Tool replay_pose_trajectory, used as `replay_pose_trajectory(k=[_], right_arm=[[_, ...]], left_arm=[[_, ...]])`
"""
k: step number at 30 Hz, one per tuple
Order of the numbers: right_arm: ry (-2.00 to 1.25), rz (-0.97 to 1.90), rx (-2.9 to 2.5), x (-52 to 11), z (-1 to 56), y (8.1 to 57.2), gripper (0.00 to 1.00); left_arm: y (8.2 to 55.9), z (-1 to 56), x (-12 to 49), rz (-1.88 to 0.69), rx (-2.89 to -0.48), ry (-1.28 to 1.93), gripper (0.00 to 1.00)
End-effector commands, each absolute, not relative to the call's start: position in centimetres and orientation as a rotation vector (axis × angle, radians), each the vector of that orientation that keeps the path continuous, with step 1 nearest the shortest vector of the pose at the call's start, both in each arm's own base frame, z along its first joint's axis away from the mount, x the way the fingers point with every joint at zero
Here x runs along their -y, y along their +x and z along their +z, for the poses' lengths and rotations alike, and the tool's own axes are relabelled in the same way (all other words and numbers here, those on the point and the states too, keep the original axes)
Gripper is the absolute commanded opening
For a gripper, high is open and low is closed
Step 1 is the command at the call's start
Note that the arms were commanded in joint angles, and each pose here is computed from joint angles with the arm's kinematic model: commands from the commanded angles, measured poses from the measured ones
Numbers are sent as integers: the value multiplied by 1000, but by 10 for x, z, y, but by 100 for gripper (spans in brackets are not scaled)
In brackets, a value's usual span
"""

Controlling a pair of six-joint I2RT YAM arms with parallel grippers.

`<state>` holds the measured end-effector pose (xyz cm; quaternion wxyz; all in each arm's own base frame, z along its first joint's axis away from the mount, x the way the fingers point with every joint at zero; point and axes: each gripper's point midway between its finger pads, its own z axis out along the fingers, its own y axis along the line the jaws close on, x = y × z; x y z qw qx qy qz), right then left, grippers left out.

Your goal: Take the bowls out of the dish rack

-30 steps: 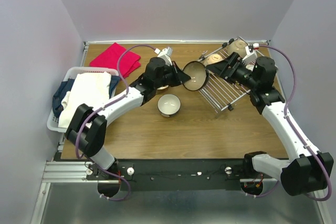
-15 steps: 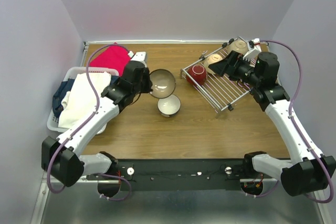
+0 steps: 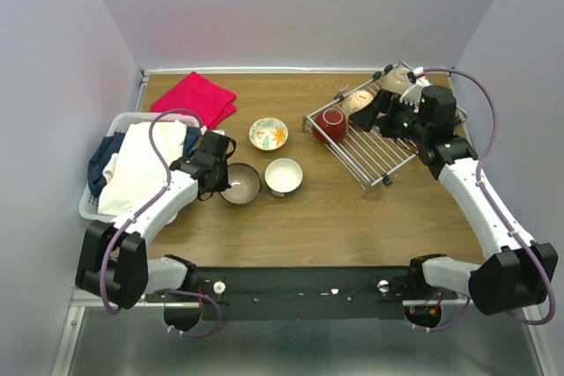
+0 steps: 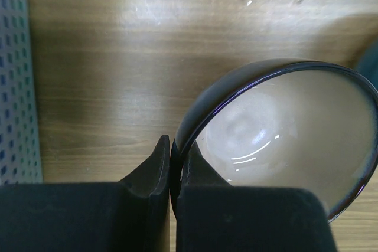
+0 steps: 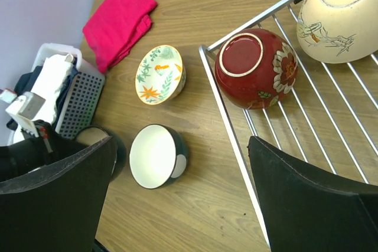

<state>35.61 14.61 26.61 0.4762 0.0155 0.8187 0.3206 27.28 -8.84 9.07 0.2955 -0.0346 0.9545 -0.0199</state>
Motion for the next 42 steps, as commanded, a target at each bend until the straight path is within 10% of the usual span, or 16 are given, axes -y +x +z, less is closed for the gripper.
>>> replay_pose_trajectory(k=[1, 9, 29, 42], right_arm=[[39, 732, -2046, -141, 253, 359, 100], [35, 631, -2115, -130, 232, 362, 100], [117, 137, -2147, -65, 212, 405, 100], [183, -408, -2257, 5, 176, 448, 100]], left_arm=[[285, 77, 90, -106, -2531, -127, 0], [280, 59, 78, -67, -2546, -146, 15], [285, 133, 80, -173, -2264, -25, 95], [276, 190, 75, -234, -1894, 28, 99]])
